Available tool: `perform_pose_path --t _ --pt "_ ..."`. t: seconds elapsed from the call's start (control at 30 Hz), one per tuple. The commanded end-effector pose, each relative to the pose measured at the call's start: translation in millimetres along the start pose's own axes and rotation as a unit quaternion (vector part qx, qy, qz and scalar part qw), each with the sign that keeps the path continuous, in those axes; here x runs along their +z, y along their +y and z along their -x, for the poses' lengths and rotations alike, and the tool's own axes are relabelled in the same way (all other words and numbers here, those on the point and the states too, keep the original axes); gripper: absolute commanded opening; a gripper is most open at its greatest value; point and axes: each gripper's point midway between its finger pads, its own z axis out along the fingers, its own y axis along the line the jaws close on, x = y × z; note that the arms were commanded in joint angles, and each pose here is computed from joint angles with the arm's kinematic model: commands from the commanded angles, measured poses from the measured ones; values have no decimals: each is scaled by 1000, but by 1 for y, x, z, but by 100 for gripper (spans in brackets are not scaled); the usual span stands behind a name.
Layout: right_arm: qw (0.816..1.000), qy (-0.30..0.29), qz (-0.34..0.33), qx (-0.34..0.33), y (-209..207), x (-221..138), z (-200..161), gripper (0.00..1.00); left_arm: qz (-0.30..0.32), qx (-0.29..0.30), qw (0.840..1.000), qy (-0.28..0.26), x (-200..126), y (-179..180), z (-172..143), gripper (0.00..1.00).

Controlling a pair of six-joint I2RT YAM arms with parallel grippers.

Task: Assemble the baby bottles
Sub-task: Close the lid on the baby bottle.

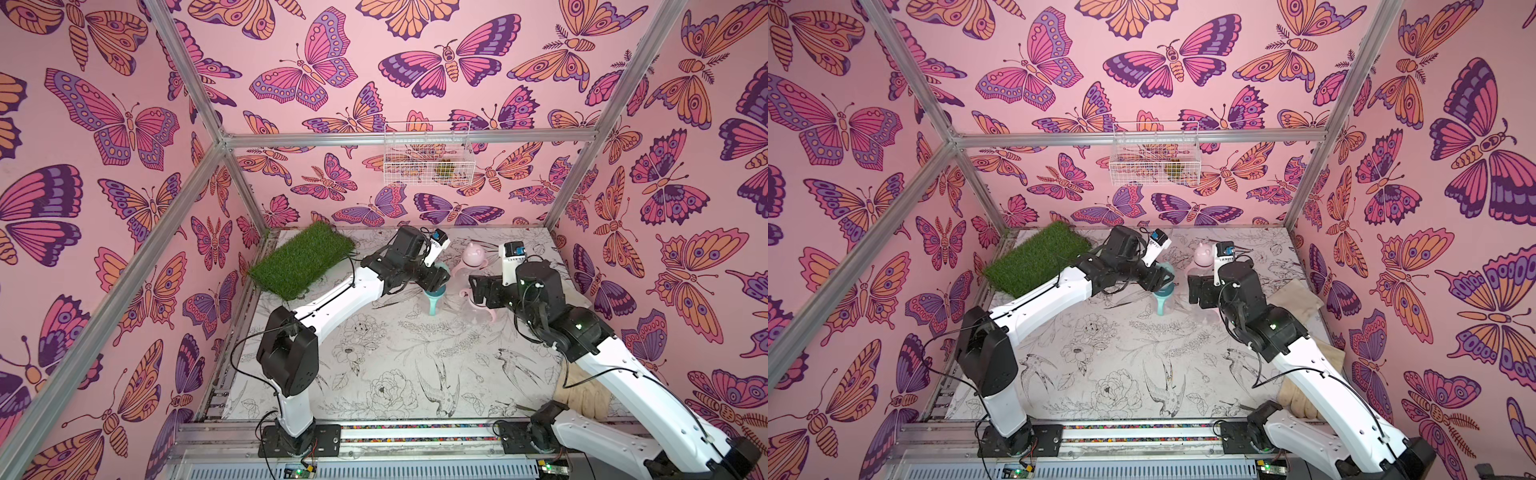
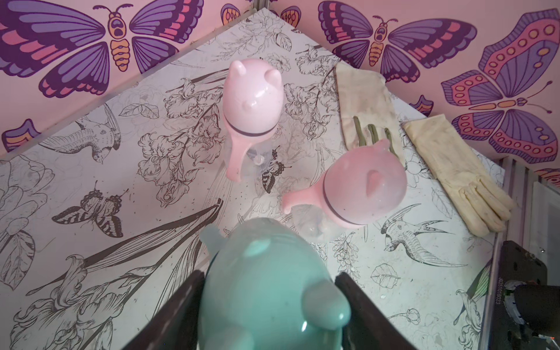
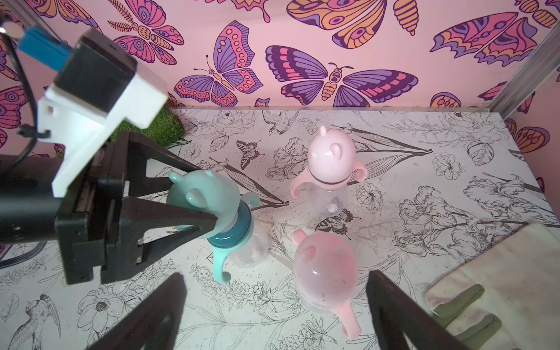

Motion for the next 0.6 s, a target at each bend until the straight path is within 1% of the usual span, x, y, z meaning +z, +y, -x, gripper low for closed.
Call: perform_pose_path --t 0.0,0.57 --pt "1000 -4 -10 10 -6 -3 1 95 10 16 1000 15 4 2 -3 66" --pt "1000 0 -7 11 -7 -2 -2 95 1 22 999 48 29 4 -25 66"
